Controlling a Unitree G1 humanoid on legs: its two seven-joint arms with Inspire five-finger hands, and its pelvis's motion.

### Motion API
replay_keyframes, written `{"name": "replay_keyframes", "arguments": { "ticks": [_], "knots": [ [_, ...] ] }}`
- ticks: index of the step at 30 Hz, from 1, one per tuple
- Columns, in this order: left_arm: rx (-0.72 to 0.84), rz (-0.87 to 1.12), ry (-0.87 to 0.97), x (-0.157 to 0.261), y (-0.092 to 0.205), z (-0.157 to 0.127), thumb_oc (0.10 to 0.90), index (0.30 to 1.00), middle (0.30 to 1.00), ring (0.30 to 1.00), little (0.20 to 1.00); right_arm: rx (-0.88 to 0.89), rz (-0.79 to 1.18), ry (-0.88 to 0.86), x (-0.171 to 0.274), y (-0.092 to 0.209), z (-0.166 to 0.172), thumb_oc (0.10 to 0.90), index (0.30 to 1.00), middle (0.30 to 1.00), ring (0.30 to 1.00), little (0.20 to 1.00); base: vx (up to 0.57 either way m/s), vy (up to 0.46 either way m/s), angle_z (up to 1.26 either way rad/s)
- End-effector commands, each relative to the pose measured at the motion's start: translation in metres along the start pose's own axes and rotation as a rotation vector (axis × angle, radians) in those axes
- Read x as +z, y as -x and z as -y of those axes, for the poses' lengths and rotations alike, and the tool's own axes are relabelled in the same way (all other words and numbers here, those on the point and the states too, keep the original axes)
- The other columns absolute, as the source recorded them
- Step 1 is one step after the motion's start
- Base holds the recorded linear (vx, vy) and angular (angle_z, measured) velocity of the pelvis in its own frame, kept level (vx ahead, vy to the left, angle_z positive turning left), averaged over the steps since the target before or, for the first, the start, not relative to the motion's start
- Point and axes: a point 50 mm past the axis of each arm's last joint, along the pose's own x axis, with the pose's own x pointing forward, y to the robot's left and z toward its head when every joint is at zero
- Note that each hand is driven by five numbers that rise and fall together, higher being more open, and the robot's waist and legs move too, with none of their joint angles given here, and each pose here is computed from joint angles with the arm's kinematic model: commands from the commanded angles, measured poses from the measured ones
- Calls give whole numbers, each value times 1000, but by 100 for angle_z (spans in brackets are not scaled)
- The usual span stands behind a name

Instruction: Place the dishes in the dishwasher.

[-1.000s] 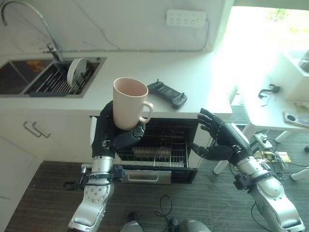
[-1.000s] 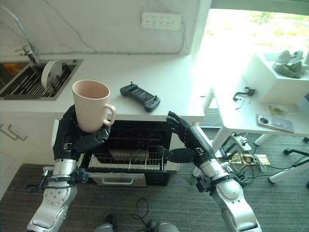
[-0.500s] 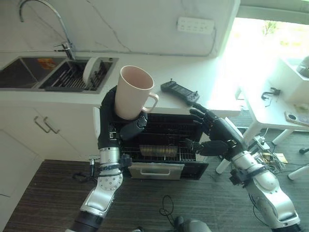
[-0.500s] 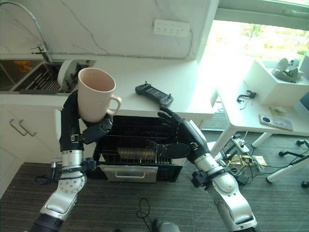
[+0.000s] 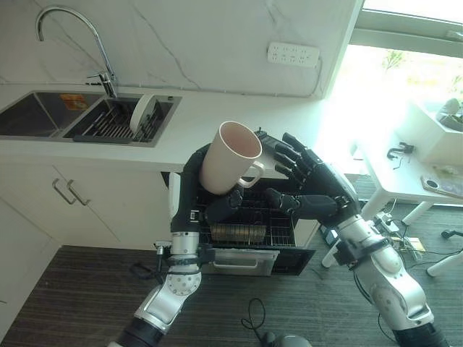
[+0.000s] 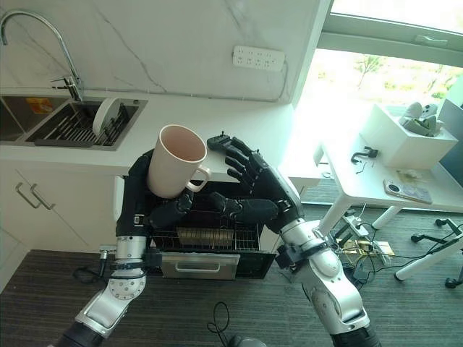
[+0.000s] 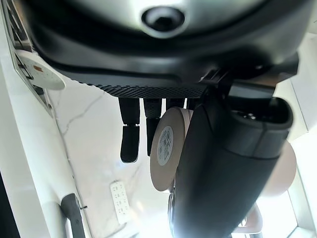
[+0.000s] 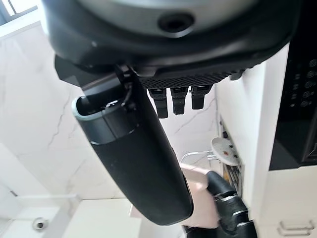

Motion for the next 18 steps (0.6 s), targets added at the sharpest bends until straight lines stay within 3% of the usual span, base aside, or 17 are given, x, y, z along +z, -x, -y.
{"name": "replay_keyframes", "arguments": {
  "ticks": [1,10,18],
  "knots": [
    [-30,281,116,41,-27,11,400,300,300,300,300,58,261,-54,41,-18,-10,800,900,900,900,900,0,0,0],
    [-120,301,184,49,-25,29,400,300,300,300,300,95,262,-227,37,-36,-22,800,900,900,900,900,0,-1,1],
    [-169,307,205,53,-22,39,400,300,300,300,300,107,261,-280,32,-40,-31,800,900,900,900,900,-8,1,0]
  ]
}}
